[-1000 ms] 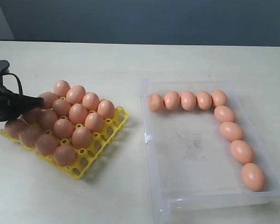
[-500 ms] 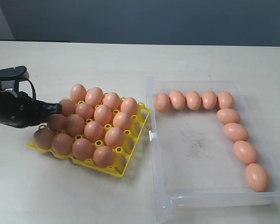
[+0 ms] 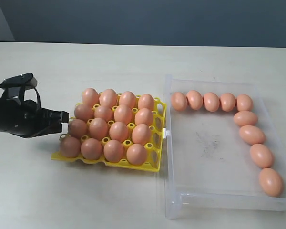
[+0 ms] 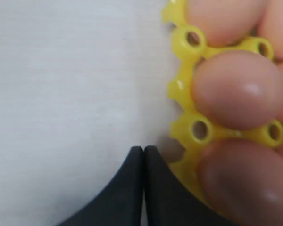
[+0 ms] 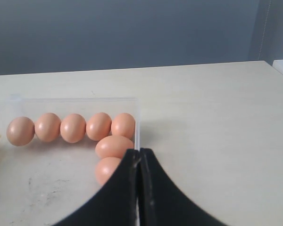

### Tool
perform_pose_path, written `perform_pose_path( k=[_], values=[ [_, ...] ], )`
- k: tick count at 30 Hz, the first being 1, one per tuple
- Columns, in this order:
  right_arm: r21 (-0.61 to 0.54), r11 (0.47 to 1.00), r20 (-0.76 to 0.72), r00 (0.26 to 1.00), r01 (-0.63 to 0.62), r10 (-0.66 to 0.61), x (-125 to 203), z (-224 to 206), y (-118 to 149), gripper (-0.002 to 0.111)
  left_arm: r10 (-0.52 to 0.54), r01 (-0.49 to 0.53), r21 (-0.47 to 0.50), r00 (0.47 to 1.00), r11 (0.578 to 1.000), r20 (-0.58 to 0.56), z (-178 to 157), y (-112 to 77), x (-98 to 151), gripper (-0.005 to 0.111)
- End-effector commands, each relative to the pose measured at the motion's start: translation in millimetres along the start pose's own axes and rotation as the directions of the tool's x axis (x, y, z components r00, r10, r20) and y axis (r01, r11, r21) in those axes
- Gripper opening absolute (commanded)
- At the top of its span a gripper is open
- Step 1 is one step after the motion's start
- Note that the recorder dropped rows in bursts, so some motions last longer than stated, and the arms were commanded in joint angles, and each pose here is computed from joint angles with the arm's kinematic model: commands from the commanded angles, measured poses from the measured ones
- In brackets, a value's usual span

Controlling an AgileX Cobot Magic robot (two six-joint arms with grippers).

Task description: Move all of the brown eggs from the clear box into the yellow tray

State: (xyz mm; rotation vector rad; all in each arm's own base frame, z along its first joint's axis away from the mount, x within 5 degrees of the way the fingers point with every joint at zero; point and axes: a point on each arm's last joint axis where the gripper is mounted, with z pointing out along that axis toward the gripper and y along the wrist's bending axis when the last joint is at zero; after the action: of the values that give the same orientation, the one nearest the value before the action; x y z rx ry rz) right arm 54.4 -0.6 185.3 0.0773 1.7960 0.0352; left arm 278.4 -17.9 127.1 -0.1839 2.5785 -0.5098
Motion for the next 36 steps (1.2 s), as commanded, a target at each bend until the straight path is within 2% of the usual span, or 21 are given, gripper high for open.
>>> perform_pose_path(
  k=[1, 3, 6, 8, 11, 16, 18, 22, 26, 29, 36],
  values=[
    [0.000, 1.000, 0.009, 1.000, 0.006, -0.006, -0.3, -0.1, 0.0, -0.001, 0.050, -0.044, -0.062, 0.993, 0.997, 0.108, -14.4, -2.0, -17.5, 0.000],
    [0.000, 1.000, 0.009, 1.000, 0.006, -0.006, -0.3, -0.1, 0.0, -0.001, 0.089, -0.100, 0.071, 0.985, 0.992, 0.149, -17.6, -19.9, -33.8, 0.000],
    [0.000, 1.000, 0.009, 1.000, 0.006, -0.006, -0.3, -0.1, 0.0, -0.001, 0.115, -0.151, 0.115, 0.954, 0.982, 0.277, -26.1, -36.5, -65.4, 0.000],
    [0.000, 1.000, 0.009, 1.000, 0.006, -0.006, -0.3, -0.1, 0.0, -0.001, 0.130, -0.182, 0.142, 0.939, 0.973, 0.318, -31.8, -43.9, -79.0, 0.000],
    [0.000, 1.000, 0.009, 1.000, 0.006, -0.006, -0.3, -0.1, 0.0, -0.001, 0.130, -0.188, 0.151, 0.935, 0.971, 0.330, -33.3, -46.2, -83.6, 0.000],
    [0.000, 1.000, 0.009, 1.000, 0.006, -0.006, -0.3, -0.1, 0.0, -0.001, 0.127, -0.198, 0.271, 0.958, 0.942, 0.257, -16.0, -56.5, -73.1, 0.000],
    [0.000, 1.000, 0.009, 1.000, 0.006, -0.006, -0.3, -0.1, 0.0, -0.001, 0.154, -0.212, 0.267, 0.963, 0.940, 0.220, -3.7, -63.3, -66.0, 0.000],
    [0.000, 1.000, 0.009, 1.000, 0.006, -0.006, -0.3, -0.1, 0.0, -0.001, 0.275, -0.318, 0.242, 0.942, 0.917, 0.194, 12.2, -82.3, -52.7, 0.000],
    [0.000, 1.000, 0.009, 1.000, 0.006, -0.006, -0.3, -0.1, 0.0, -0.001, 0.346, -0.380, 0.136, 0.911, 0.915, 0.223, 9.4, -93.6, -51.6, 0.000],
    [0.000, 1.000, 0.009, 1.000, 0.006, -0.006, -0.3, -0.1, 0.0, -0.001, 0.366, -0.398, 0.087, 0.896, 0.913, 0.251, 0.1, -99.1, -53.9, 0.000],
    [0.000, 1.000, 0.009, 1.000, 0.006, -0.006, -0.3, -0.1, 0.0, -0.001, 0.363, -0.402, 0.097, 0.889, 0.911, 0.279, -10.8, -103.7, -56.6, 0.000]
  ],
)
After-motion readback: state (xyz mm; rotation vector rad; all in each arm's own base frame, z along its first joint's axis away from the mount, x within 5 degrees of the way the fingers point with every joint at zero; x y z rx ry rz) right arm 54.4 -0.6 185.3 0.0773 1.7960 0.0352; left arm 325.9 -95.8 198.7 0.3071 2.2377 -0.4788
